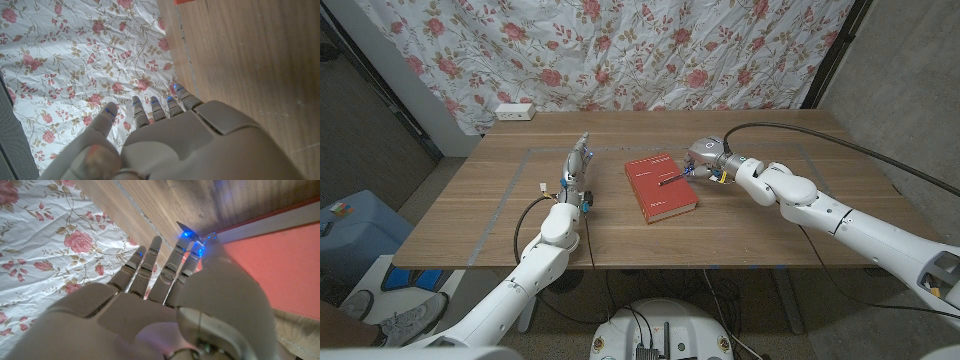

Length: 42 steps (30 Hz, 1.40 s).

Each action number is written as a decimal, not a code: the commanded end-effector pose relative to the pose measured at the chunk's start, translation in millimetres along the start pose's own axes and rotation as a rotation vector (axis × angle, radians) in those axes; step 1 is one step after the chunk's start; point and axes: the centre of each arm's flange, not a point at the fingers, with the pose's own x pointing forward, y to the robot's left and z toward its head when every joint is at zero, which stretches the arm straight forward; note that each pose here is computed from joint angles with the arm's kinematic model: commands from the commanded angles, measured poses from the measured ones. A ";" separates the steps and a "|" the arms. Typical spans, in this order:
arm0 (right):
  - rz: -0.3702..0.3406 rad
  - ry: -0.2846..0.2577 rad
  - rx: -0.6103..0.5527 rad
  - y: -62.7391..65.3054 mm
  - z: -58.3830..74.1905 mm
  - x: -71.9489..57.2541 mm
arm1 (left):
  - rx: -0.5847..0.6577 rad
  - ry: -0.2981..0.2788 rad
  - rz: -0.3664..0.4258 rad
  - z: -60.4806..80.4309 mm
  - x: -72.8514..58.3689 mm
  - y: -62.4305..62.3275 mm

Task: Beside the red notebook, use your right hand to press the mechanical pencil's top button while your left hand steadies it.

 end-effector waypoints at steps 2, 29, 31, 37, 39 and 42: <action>0.021 0.001 -0.007 1.0 3.7 -0.8 | 0.000 0.017 0.005 -3.4 -2.7 0.6; 0.065 0.004 -0.007 -2.1 6.8 -7.1 | -0.002 0.035 0.018 -9.9 -10.3 6.5; 0.075 0.001 -0.006 -2.7 6.4 -6.5 | -0.002 0.037 0.021 -10.1 -10.8 7.5; 0.088 0.002 -0.026 -3.9 4.0 -5.8 | -0.003 0.028 0.020 -10.3 -10.0 11.5; 0.082 0.004 -0.037 -3.7 2.5 -6.0 | -0.001 0.028 0.022 -10.1 -9.2 12.8; 0.097 -0.002 -0.041 -3.8 0.4 -5.6 | 0.002 0.024 0.017 -10.0 -8.3 14.7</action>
